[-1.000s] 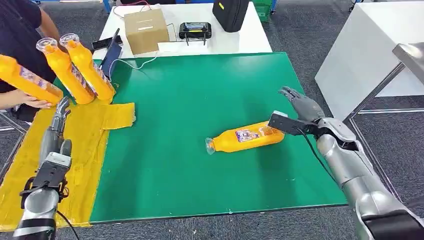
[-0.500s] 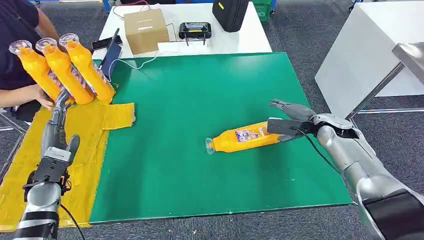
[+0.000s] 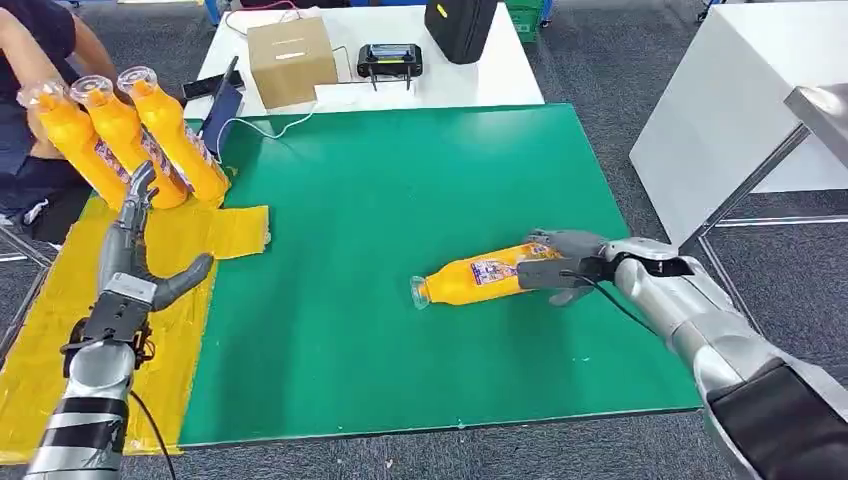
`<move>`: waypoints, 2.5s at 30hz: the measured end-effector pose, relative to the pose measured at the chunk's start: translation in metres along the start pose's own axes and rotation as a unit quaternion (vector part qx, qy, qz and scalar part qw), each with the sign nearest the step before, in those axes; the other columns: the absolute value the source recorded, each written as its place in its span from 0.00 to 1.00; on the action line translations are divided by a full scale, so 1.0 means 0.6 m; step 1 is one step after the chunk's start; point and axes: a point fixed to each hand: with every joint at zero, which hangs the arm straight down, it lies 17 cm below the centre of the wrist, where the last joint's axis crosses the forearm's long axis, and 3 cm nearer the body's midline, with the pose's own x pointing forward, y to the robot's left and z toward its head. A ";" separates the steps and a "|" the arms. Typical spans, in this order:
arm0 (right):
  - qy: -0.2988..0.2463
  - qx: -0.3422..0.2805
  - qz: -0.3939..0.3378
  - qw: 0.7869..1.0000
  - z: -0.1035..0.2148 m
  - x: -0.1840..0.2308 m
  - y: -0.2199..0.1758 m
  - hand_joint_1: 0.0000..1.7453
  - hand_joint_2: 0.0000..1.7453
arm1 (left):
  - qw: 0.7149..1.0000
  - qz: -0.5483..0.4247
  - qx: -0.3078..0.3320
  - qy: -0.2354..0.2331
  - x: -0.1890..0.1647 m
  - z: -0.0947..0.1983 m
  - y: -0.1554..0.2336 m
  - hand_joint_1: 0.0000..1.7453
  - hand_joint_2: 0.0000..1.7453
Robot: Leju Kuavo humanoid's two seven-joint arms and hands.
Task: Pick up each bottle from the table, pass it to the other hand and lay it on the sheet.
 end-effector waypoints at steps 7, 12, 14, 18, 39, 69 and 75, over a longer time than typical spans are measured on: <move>0.009 0.011 0.006 1.000 -0.017 0.015 0.028 0.00 1.00 | 1.000 0.003 -0.009 -0.010 0.011 -0.005 -0.014 0.00 1.00; 0.012 0.024 0.011 1.000 -0.022 0.019 0.047 0.79 1.00 | 1.000 0.003 -0.009 -0.012 0.014 -0.008 -0.014 0.00 1.00; 0.018 0.042 0.022 0.999 -0.021 0.016 0.063 1.00 1.00 | 1.000 0.003 -0.010 -0.016 0.017 -0.011 -0.016 0.00 1.00; 0.022 0.061 0.043 0.997 -0.022 0.015 0.077 1.00 1.00 | 1.000 0.005 -0.016 -0.023 0.022 -0.020 -0.025 0.00 1.00; 0.037 0.055 0.061 0.996 -0.029 0.014 0.086 1.00 1.00 | 0.989 0.134 -0.056 0.008 0.020 -0.019 -0.062 0.00 0.00; -0.270 -0.355 -0.352 0.823 0.042 0.517 -0.177 1.00 1.00 | 0.970 0.231 -0.073 0.007 0.147 0.035 -0.143 0.00 1.00; -0.305 -0.301 -0.351 0.832 0.036 0.595 -0.152 1.00 1.00 | 0.973 0.221 -0.071 -0.002 0.161 0.036 -0.147 0.00 1.00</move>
